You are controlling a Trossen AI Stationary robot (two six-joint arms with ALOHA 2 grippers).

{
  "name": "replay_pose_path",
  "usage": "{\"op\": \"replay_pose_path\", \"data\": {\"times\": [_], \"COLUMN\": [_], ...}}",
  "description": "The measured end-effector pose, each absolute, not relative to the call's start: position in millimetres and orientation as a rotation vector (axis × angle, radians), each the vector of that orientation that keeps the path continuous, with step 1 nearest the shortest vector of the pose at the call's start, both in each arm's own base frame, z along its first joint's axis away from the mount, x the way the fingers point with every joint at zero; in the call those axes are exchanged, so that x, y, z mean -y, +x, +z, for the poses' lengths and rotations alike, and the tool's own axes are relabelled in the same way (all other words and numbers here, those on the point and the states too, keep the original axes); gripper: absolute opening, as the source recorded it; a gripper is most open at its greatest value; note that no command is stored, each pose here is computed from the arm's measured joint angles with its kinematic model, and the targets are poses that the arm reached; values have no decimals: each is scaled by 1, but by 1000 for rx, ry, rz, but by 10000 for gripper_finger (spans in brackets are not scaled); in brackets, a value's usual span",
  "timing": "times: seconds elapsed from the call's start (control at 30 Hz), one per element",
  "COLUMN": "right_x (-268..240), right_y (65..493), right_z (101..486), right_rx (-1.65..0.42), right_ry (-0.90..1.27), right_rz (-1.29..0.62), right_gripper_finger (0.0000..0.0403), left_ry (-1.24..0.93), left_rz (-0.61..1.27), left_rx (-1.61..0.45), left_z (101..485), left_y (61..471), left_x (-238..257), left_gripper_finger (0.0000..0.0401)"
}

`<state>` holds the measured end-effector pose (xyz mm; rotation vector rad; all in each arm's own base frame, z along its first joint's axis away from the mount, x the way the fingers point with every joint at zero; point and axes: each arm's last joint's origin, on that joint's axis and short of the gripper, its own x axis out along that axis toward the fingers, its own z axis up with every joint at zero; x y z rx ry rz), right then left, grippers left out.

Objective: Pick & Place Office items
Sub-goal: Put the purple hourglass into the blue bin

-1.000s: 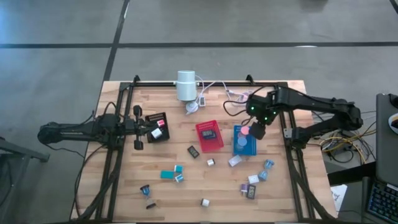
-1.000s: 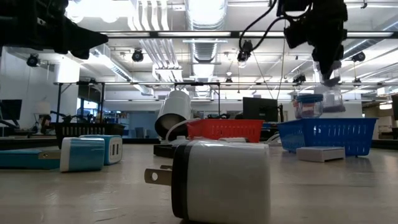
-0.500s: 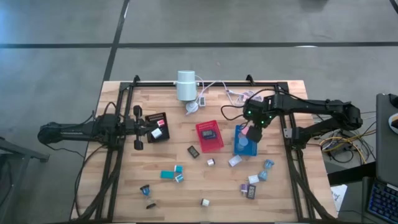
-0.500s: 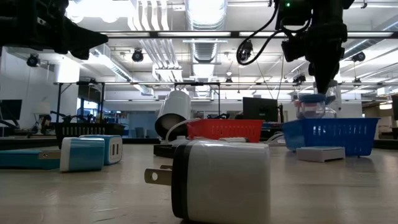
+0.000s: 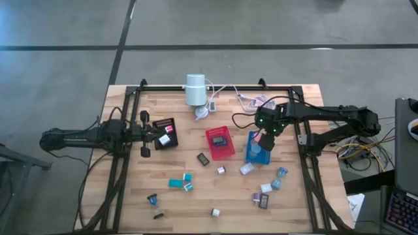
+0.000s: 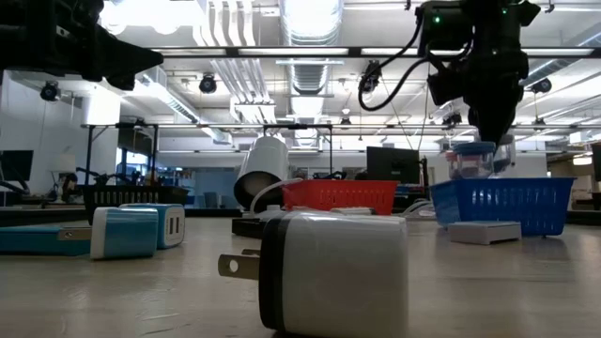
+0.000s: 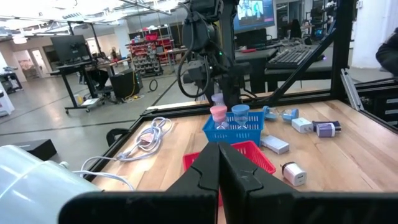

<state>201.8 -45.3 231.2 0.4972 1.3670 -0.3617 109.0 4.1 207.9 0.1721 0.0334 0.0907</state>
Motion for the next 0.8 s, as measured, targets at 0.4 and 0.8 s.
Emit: {"op": "replay_pose_path", "data": {"times": [0.4, 0.8], "right_x": [46, 50], "right_y": [204, 217], "right_z": [210, 221], "right_rx": [-1424, -1378], "right_ry": [484, 411], "right_rz": [-339, -327], "right_gripper_finger": [192, 215], "left_ry": [172, 172], "left_rz": [90, 91], "left_rx": [-34, -34], "left_z": [208, 208], "left_y": [109, 109], "left_x": [-4, -4], "left_gripper_finger": [5, 5]}}
